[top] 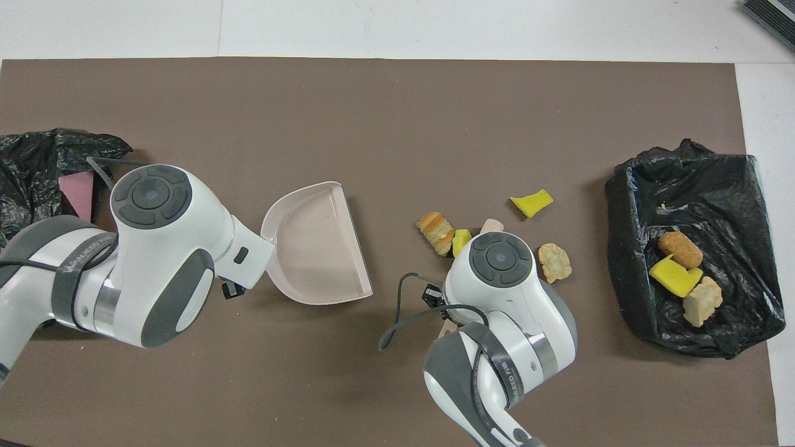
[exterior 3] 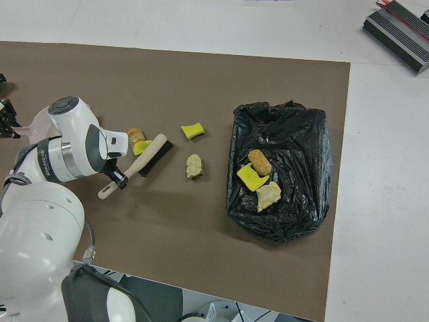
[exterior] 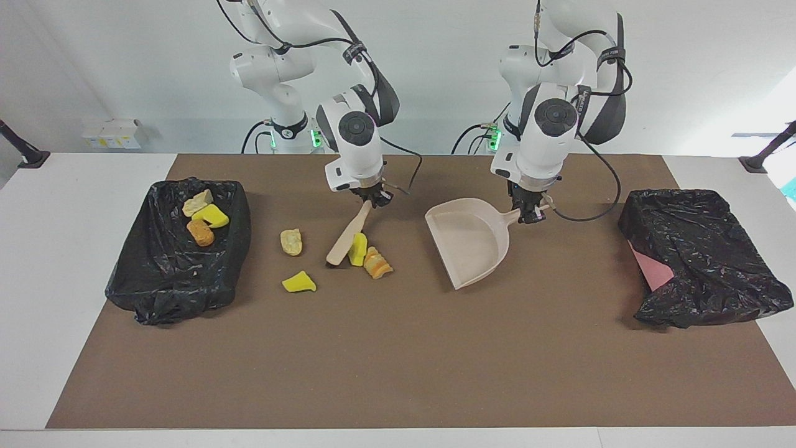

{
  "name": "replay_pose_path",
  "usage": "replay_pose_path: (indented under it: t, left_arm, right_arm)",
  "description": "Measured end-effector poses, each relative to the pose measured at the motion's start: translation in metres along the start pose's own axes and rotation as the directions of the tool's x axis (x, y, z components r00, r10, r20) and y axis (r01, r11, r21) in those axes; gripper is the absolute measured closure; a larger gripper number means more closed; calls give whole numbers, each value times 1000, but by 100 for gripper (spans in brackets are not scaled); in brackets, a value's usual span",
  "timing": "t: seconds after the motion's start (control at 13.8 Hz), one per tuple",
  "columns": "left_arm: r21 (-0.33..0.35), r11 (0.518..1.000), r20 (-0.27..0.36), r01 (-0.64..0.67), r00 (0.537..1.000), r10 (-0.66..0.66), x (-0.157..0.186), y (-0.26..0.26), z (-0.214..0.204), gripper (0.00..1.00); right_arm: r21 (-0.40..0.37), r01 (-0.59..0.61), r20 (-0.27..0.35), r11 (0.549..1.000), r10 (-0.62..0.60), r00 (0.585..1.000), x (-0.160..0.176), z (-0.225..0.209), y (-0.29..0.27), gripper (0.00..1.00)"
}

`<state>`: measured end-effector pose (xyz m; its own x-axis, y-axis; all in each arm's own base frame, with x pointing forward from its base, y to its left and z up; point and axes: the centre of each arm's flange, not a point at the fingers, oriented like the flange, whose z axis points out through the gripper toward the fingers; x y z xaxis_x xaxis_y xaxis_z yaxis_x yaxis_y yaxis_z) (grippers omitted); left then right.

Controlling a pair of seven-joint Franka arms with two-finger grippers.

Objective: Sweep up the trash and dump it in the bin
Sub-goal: 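Move the dustpan toward the pieces while the right gripper brings the brush, then sweep the pieces into the dustpan with the right gripper's brush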

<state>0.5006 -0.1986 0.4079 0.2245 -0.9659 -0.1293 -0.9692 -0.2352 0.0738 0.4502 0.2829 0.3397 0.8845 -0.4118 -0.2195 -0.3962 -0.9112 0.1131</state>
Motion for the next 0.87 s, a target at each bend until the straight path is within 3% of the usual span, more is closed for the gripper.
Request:
replay_pose_path:
  t: [0.29,0.51,0.87]
  left_arm:
    - [20,997,-5,-69,998,69,34,19,14,68]
    - [29,997,-8,-75,997,76,51,21,29,68]
    - [19,1000,0,-11,1000,11,62,20,40,68]
  right_arm:
    - [-57,284,-12,957,-285,959,12,-14,8,74]
    - [-59,456,3,888,-457,890,31,-13,21,74]
    - [-78,648,19,758,-648,761,33,-10,22,74]
